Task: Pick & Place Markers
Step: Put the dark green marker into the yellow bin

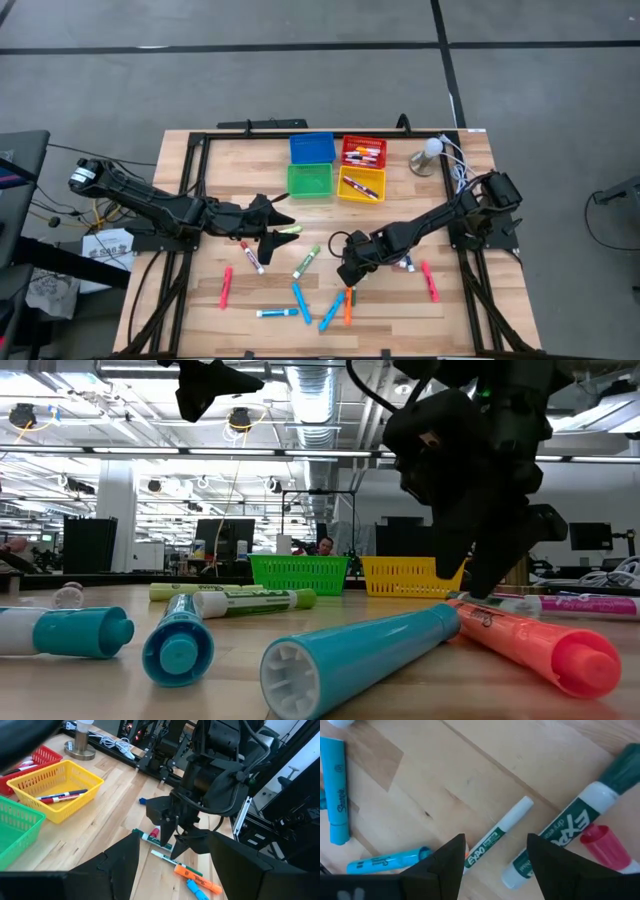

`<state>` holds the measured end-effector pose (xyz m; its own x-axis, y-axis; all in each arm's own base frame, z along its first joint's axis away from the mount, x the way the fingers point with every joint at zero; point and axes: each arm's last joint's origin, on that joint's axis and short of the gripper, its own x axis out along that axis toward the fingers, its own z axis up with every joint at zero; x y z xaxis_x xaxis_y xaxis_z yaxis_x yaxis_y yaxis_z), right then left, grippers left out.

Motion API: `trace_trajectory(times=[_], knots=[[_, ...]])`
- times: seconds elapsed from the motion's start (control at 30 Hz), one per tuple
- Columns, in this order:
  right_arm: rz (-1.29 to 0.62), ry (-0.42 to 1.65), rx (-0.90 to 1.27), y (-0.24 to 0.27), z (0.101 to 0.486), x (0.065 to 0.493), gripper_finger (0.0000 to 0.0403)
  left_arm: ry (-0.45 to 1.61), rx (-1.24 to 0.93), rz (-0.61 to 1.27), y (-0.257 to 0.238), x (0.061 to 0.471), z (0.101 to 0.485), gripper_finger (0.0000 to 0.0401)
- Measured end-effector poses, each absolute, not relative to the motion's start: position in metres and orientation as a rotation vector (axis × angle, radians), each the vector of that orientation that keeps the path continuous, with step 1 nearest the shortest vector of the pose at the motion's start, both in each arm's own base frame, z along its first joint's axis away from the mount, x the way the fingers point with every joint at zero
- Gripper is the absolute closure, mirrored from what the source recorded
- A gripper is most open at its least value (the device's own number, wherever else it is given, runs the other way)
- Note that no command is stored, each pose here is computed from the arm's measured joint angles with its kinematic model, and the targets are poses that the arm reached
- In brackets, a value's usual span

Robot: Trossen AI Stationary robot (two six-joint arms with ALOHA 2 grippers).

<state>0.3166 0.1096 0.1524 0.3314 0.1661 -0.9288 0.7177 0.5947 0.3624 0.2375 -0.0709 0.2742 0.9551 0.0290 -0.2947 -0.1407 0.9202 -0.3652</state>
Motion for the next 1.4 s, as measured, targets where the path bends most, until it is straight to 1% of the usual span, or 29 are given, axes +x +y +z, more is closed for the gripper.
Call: trace_trajectory(times=[0.27,0.5,1.17,1.4], knots=[[-0.441,1.209,0.916,0.110,0.152,0.317,0.0207,0.289,-0.393,0.088,-0.071,0.238,0.274,0.0165],[-0.435,1.214,0.923,0.115,0.153,0.315,0.0205,0.289,-0.390,0.088,-0.071,0.238,0.274,0.0165],[-0.489,1.282,0.879,0.116,0.150,0.306,0.0224,0.290,-0.366,0.085,-0.071,0.238,0.274,0.0165],[-0.485,1.352,0.894,0.131,0.130,0.307,0.0233,0.291,-0.360,0.084,-0.071,0.238,0.274,0.0165]])
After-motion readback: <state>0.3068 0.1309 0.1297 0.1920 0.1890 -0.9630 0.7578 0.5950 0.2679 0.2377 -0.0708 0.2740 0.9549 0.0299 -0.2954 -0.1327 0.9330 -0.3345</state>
